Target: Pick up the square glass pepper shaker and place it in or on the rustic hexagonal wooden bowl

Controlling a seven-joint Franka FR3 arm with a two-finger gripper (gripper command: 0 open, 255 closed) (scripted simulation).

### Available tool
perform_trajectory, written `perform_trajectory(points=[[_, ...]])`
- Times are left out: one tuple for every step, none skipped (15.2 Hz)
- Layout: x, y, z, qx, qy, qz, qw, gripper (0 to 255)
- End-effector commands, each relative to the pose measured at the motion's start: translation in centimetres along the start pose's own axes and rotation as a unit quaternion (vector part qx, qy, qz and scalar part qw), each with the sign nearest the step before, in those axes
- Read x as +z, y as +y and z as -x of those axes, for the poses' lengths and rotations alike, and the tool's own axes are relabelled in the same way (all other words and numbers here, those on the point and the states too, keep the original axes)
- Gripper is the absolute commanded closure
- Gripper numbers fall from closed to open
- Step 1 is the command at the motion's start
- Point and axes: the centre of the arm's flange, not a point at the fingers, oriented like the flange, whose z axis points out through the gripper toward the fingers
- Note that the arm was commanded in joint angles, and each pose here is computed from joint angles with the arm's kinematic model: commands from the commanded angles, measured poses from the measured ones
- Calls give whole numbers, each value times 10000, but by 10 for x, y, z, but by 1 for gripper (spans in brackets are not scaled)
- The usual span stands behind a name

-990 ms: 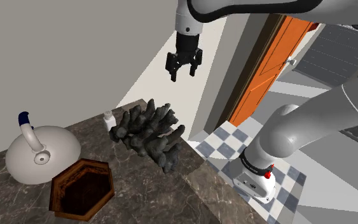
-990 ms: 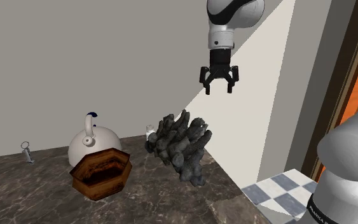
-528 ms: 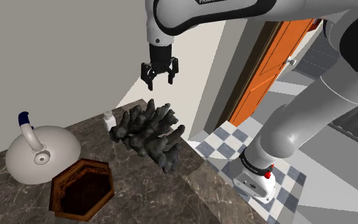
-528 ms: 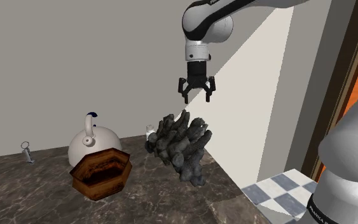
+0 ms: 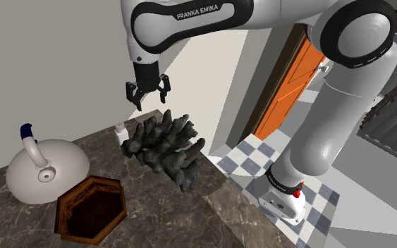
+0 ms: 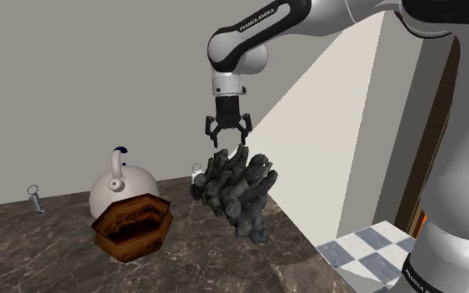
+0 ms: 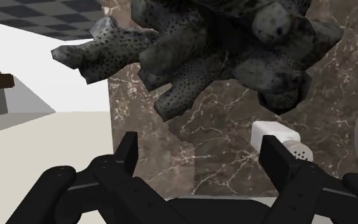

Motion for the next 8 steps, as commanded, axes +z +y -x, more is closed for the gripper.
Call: perform_trajectory(points=[[11,-22,-16,-18,-46,4,10000,0],[16,-32,-23,-28,-70,7,10000,0],[21,-42,-30,-39,-94,9,9999,0],[27,-53,-36,-49,-117,12,9999,0],[32,-63,-43,-59,-141,15,9999,0],[38,-74,-50,-69,-164,17,9998,0],[43,-84,-57,-80,-188,20,9998,0],[49,-95,-63,-90,-212,22,9997,0]])
